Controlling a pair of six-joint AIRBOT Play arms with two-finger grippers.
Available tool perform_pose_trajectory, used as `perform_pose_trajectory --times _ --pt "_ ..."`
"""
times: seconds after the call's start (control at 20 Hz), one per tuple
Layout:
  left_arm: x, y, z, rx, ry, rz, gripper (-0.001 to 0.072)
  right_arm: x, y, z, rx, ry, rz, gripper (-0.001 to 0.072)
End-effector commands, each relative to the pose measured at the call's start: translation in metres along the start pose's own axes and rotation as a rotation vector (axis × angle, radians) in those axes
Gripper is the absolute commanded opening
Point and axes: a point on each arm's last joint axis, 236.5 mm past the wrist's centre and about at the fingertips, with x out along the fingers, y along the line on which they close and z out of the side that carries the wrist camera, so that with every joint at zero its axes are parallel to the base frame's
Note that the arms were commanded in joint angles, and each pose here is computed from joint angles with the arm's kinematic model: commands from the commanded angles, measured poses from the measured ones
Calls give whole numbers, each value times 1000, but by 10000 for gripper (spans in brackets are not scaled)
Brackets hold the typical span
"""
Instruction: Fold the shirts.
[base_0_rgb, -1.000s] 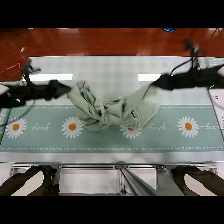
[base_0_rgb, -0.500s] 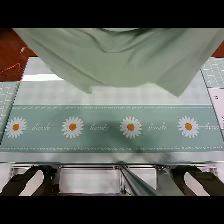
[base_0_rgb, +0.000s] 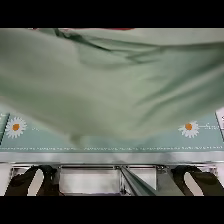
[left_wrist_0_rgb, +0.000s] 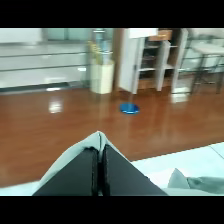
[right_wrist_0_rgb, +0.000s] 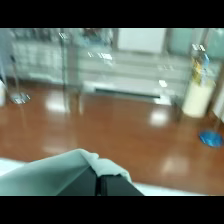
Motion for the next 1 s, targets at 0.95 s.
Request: perform_pose_trajectory --times 0.95 --pt "265 117 -487 -740 873 73 19 331 -52 -407 589 824 56 24"
